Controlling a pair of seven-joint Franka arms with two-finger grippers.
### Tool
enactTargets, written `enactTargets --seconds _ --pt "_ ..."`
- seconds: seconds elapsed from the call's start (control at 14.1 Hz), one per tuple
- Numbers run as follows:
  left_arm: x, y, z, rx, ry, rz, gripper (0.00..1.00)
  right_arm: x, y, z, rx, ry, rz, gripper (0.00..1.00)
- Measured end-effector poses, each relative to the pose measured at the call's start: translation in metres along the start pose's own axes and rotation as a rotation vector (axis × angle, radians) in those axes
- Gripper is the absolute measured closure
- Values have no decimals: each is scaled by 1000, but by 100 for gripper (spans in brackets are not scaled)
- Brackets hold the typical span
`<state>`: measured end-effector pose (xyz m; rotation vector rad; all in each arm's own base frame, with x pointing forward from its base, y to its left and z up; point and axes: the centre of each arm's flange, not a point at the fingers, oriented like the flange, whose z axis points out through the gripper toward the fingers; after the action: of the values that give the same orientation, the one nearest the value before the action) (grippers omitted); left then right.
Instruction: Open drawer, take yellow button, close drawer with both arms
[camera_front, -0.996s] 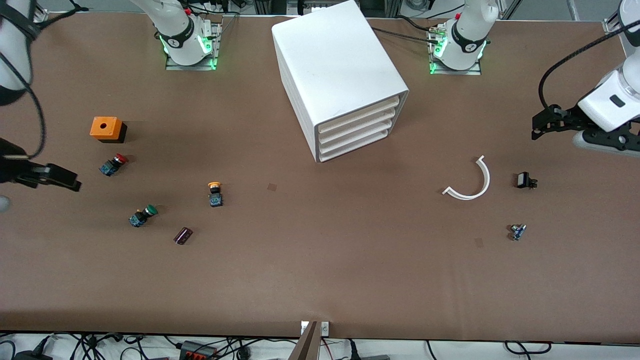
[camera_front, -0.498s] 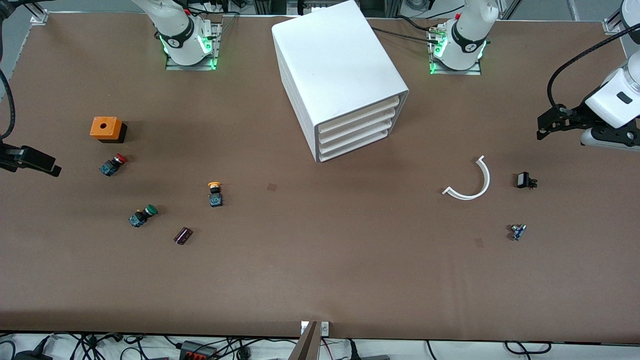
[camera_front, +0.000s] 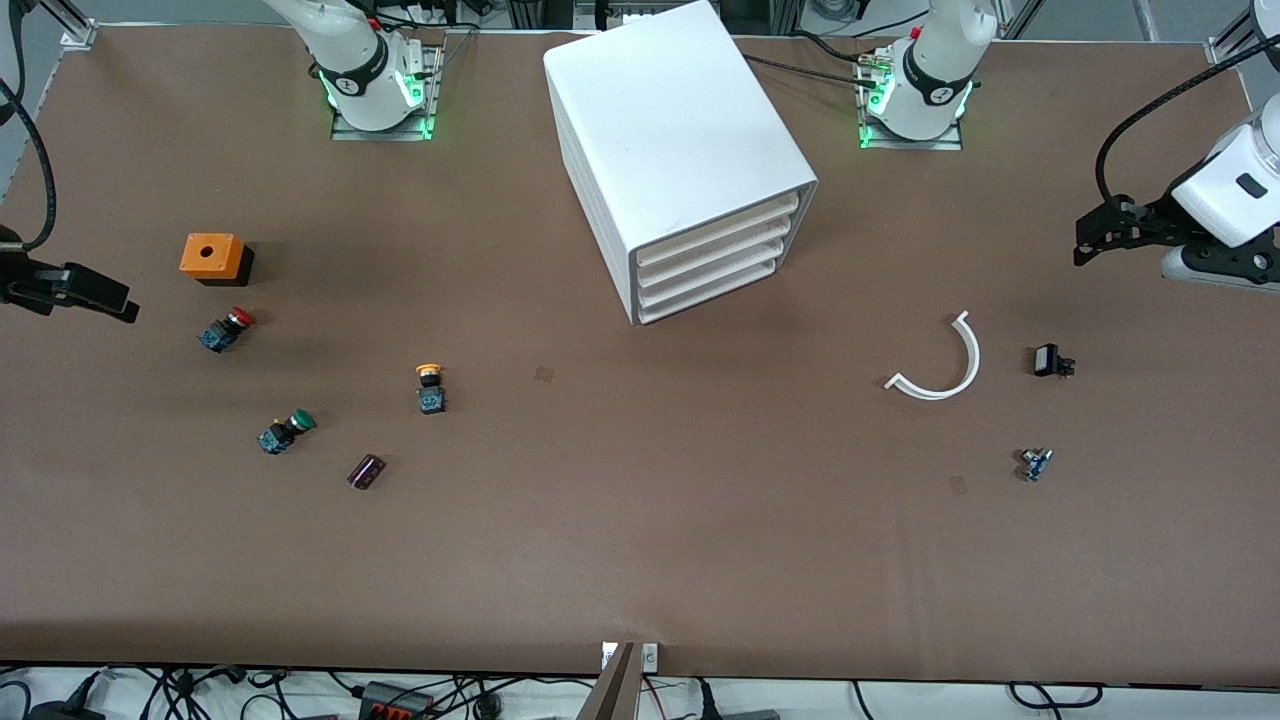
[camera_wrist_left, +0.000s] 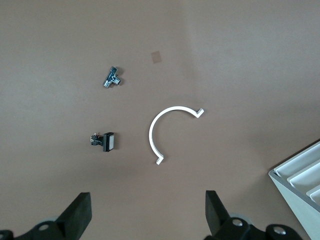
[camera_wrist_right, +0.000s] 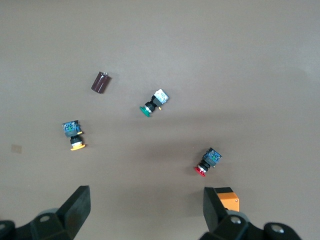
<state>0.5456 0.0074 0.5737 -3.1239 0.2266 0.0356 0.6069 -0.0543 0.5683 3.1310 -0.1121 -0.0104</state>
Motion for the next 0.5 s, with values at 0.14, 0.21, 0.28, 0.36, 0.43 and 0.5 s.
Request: enactTargets --seconds 0.14,0.21,0.28,0.36,0.43,0.5 --pt "0 0 0 0 -1 0 0 -6 0 4 1 6 -7 0" --pt "0 0 0 0 -1 0 0 -9 0 6 1 8 -7 0" --pt "0 0 0 0 -2 0 0 -12 1 8 2 10 -7 0" --pt "0 0 0 0 -2 1 0 -15 1 10 3 10 -7 0" --pt "0 1 0 -1 -4 2 0 -19 1 12 4 14 -7 0" --pt "0 2 1 -1 -6 3 0 -22 1 13 5 17 -7 0"
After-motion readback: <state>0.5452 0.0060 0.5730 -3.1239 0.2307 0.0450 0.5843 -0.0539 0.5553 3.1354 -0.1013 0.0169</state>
